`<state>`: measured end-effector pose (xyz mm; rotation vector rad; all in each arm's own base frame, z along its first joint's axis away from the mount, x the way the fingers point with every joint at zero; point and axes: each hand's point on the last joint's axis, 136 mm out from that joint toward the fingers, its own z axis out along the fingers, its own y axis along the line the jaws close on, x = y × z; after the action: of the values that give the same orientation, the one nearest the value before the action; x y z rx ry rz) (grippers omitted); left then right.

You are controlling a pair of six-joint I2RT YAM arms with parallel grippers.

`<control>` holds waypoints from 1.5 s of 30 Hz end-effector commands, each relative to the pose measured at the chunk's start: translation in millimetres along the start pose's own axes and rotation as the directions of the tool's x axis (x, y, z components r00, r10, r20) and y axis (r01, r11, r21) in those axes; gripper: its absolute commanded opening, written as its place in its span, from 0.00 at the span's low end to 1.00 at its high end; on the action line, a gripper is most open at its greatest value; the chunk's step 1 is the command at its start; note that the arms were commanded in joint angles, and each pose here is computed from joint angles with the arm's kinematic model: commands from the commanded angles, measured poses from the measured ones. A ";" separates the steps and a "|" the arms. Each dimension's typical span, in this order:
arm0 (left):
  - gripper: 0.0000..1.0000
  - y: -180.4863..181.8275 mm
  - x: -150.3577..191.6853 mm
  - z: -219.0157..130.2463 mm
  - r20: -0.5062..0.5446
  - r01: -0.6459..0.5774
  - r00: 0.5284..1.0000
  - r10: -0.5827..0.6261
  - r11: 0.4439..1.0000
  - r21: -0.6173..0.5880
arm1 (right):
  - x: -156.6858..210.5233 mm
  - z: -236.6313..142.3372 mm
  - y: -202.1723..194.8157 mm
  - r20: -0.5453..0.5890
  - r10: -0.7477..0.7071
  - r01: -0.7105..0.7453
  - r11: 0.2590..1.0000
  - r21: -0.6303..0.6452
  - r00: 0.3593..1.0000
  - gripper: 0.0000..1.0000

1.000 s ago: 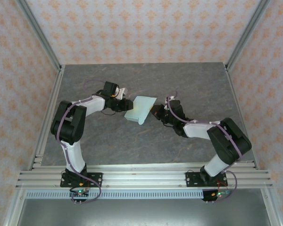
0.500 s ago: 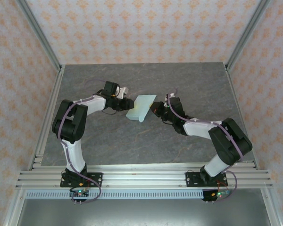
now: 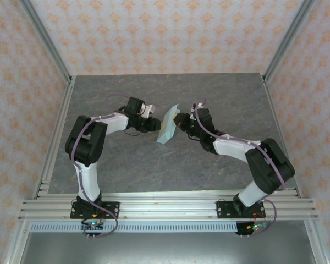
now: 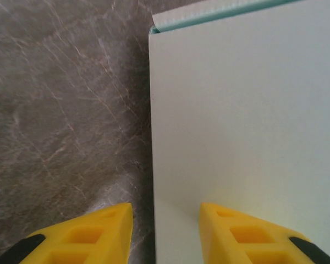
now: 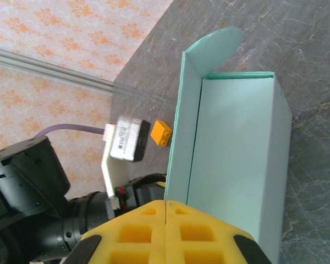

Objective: Fold the paper box

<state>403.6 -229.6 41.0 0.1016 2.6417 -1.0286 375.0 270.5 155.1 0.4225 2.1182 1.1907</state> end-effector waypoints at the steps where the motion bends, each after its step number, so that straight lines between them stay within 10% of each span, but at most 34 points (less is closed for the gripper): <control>1: 0.37 7.0 20.6 8.9 -0.076 0.032 0.996 -0.034 0.999 -0.030 | 11.0 3.5 -21.9 -0.029 -0.022 0.025 0.993 0.112 0.999 0.00; 26: 0.50 16.4 -10.0 -53.6 0.179 0.008 0.983 0.043 0.962 -0.274 | 21.6 19.6 -27.3 -0.005 -0.065 0.064 0.962 0.265 0.998 0.00; 35: 0.65 -19.9 18.0 -106.1 0.447 -0.101 0.866 0.223 0.954 -0.281 | 23.2 24.5 -24.4 -0.009 -0.072 0.072 0.959 0.273 0.997 0.00; 45: 0.78 -74.4 49.9 -95.1 0.465 -0.395 0.719 0.516 0.854 -0.338 | 21.3 24.4 -22.8 -0.004 -0.075 0.073 0.959 0.274 0.997 0.00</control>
<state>304.7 -222.3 119.8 0.3225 2.1533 -0.5793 381.2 295.7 147.3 0.4403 2.1959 0.9699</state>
